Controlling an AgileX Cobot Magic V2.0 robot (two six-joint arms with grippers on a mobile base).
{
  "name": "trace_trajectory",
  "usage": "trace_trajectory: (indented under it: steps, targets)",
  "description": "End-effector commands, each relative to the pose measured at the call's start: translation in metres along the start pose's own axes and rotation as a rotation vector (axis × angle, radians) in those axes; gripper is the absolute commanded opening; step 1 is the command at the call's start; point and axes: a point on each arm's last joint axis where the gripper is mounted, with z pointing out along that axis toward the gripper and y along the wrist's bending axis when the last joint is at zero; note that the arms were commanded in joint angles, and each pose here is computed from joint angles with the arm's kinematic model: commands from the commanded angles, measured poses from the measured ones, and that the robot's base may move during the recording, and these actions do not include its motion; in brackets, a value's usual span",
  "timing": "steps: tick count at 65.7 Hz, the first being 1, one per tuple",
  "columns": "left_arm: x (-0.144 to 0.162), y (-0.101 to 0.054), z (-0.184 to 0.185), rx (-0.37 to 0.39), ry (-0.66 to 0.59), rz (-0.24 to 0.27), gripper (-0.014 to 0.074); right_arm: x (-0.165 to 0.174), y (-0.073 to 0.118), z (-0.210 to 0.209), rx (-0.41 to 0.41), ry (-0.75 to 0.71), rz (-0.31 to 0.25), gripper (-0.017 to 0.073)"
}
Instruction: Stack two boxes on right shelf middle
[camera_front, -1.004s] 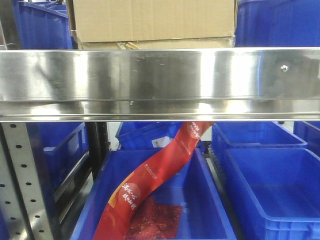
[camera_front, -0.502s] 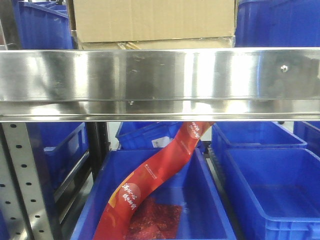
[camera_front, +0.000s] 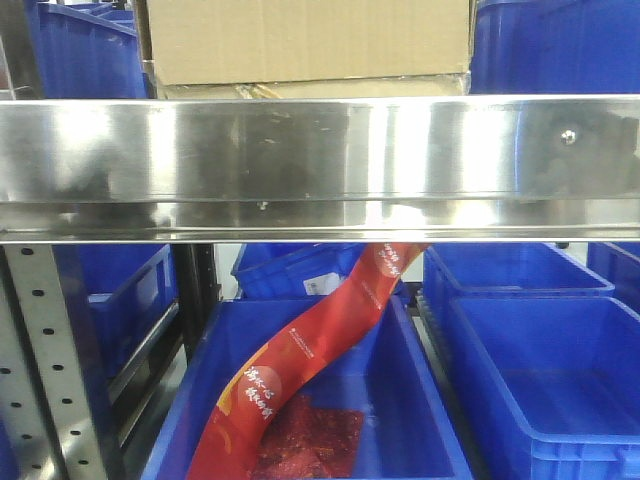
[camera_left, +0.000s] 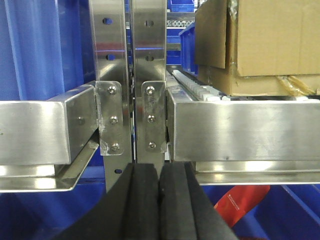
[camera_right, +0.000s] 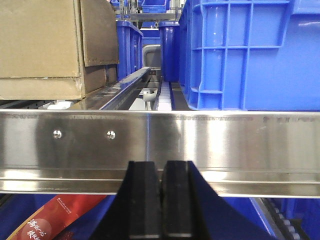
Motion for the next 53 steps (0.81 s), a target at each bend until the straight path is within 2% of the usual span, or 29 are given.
trace_trajectory:
  steps: [1,5,8,12,53]
  targets:
    - [-0.0040,0.0001,-0.0006,-0.001,-0.046,-0.017,-0.0111,-0.0022,0.0002,-0.0004,-0.003,-0.028,-0.012,-0.0162]
    - [-0.0042,0.0001,-0.0006,0.000,-0.048,-0.067,-0.0111,-0.0022,0.0002,-0.0004,-0.003,-0.028,-0.012,-0.0162]
    - [-0.0042,0.0002,-0.0006,0.001,-0.048,-0.087,-0.0111,-0.0022,0.0002,-0.0004,-0.003,-0.028,-0.012,-0.0162]
    - [-0.0042,0.0002,-0.0006,0.000,-0.048,-0.072,-0.0111,-0.0022,0.0002,-0.0004,-0.003,-0.028,-0.012,-0.0162]
    - [-0.0042,0.0002,-0.0006,0.000,-0.048,-0.072,-0.0111,-0.0022,0.0002,-0.0004,-0.003,-0.028,-0.012,-0.0162]
